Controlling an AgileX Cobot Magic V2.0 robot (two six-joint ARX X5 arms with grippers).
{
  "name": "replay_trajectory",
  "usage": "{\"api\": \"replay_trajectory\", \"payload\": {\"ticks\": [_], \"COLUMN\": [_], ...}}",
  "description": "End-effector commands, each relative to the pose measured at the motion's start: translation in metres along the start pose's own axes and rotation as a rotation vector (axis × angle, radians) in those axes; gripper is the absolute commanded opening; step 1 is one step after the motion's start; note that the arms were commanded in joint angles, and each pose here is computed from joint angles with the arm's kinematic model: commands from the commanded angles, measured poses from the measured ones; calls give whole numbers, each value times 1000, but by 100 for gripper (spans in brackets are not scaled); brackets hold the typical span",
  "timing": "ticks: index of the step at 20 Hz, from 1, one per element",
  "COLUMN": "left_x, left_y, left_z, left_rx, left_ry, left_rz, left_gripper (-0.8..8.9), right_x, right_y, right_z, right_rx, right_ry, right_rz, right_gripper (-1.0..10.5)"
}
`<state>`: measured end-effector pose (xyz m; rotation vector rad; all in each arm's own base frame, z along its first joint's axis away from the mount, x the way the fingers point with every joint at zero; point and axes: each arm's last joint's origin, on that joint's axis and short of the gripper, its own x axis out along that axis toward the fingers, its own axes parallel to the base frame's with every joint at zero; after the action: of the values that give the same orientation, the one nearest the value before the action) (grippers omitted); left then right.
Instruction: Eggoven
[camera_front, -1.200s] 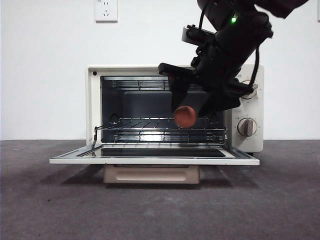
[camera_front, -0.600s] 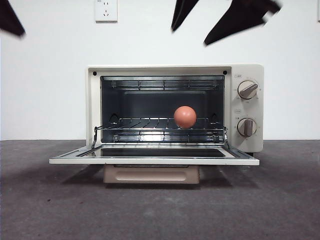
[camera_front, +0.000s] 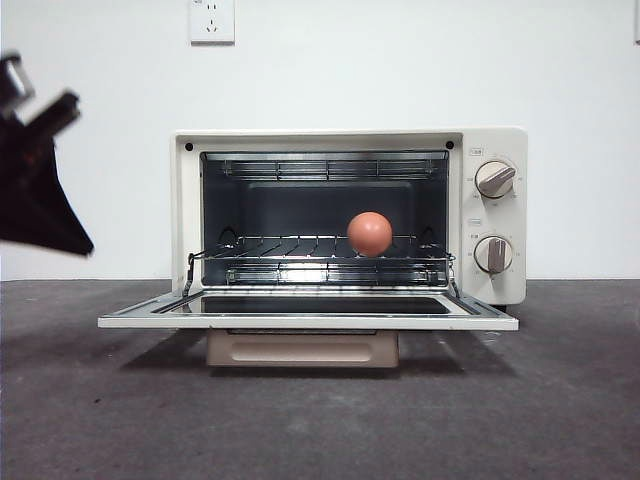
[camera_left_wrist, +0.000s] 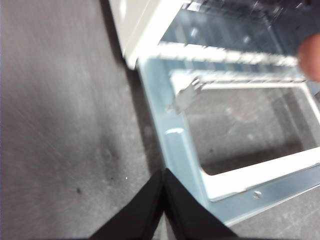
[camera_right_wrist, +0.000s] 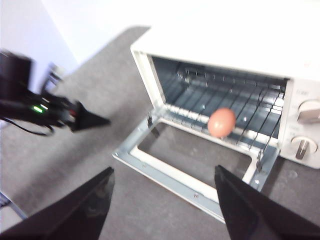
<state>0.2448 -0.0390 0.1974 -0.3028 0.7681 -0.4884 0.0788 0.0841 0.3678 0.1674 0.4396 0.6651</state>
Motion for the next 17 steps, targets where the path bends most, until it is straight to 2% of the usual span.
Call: {"api": "replay_trajectory", "payload": {"ticks": [1,7,17], "left_x": [22,57,72], "left_y": [13,29,29], "left_z": [-4,-18,-26], "left_rx": [-49,-90,-103], "left_ry": [45,114,156], "left_rz": [-26,-70,-195], "left_gripper": [6,6,6], "right_x": [-14,-23,-23], "right_y": [1,-1,-2], "right_z": [5,3,3], "right_rx": [14,16,16], "right_ry": [-54,-79,-84], "right_rz": [25,9,-23], "right_gripper": [323,323,323]}}
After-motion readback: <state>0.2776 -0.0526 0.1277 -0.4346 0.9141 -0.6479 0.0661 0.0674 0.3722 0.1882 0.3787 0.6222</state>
